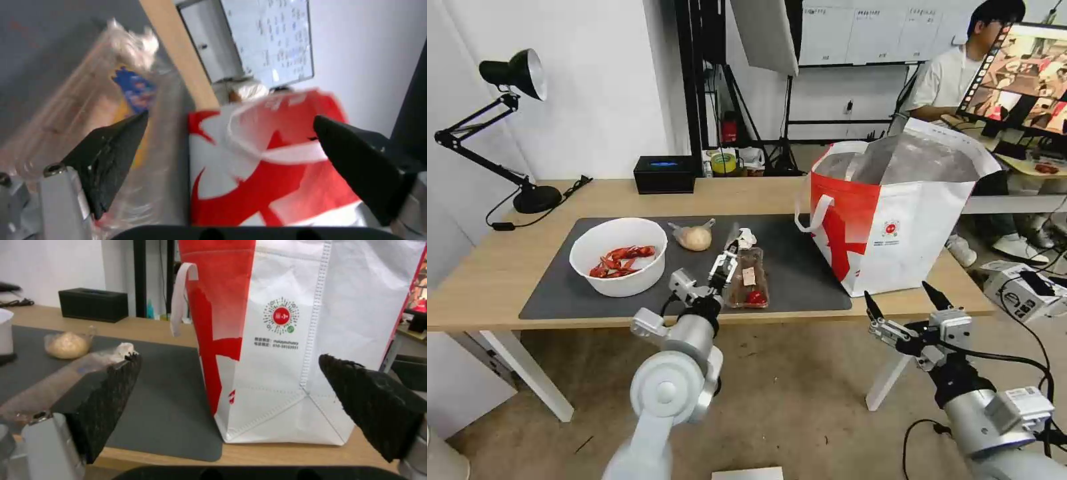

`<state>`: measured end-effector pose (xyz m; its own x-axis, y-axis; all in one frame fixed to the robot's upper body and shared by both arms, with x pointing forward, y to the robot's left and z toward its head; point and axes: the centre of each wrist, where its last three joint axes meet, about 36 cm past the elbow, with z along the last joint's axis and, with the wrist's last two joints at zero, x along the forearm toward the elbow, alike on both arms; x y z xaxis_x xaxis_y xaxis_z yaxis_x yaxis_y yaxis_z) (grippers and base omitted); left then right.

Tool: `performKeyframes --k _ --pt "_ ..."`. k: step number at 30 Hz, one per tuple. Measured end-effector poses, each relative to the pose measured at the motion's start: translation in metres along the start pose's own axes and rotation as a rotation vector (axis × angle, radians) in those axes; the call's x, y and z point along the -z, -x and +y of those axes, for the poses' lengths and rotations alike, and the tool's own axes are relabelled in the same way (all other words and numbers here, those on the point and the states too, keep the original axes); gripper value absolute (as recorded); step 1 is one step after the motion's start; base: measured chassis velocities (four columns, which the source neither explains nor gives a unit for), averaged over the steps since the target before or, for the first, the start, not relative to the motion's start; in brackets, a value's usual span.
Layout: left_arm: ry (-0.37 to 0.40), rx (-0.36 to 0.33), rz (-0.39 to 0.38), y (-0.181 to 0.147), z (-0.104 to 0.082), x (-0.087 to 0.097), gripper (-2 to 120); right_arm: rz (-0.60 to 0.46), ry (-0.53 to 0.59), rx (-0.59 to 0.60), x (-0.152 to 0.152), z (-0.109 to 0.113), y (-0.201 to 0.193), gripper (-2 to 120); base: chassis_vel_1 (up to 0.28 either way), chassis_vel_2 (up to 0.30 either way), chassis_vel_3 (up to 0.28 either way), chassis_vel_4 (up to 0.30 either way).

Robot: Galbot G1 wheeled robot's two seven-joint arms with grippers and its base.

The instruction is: Pick up the trash from the table and place it into the takeout bag.

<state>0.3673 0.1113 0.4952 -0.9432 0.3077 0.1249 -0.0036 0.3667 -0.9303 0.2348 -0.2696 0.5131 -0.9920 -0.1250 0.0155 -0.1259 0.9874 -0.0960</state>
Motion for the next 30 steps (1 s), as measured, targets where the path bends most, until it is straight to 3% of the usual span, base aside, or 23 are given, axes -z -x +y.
performKeyframes --k 4,12,19,22,23,25,26,27,29,30 --pt "0.038 0.010 0.047 0.011 0.002 -0.015 100 -0.005 0.002 -0.005 0.001 0.001 -0.003 100 0.000 0.000 0.000 0.000" --pt "0.072 0.008 0.060 0.020 0.002 -0.018 100 -0.017 -0.002 -0.008 0.002 0.004 -0.009 100 0.000 0.000 0.000 0.000" --pt "0.201 -0.008 0.051 0.024 0.004 -0.015 100 -0.026 -0.003 -0.009 0.002 0.005 -0.011 100 0.000 0.000 0.000 0.000" --pt "0.336 -0.034 0.029 0.026 0.012 -0.010 99 -0.032 -0.004 -0.006 0.003 0.004 -0.010 100 0.000 0.000 0.000 0.000" --pt "0.336 -0.034 0.029 0.026 0.012 -0.010 99 -0.032 -0.004 -0.006 0.003 0.004 -0.010 100 0.000 0.000 0.000 0.000" --pt "0.446 -0.049 0.012 0.027 0.020 -0.005 90 -0.034 -0.003 -0.005 0.002 0.004 -0.009 100 0.000 0.000 0.000 0.000" --pt "0.540 -0.068 0.002 0.028 0.027 0.001 84 -0.033 -0.002 -0.003 0.002 0.003 -0.008 100 0.000 0.000 0.000 0.000" --pt "0.540 -0.068 0.002 0.028 0.027 0.001 84 -0.033 -0.002 -0.003 0.002 0.003 -0.008 100 0.000 0.000 0.000 0.000" --pt "0.666 -0.097 -0.011 0.030 0.037 0.010 75 -0.036 0.009 0.002 0.001 0.003 -0.006 100 0.000 0.000 0.000 0.000" --pt "0.765 -0.126 -0.021 0.032 0.045 0.018 68 -0.037 0.024 0.007 0.002 0.002 -0.005 100 0.000 0.000 0.000 0.000"
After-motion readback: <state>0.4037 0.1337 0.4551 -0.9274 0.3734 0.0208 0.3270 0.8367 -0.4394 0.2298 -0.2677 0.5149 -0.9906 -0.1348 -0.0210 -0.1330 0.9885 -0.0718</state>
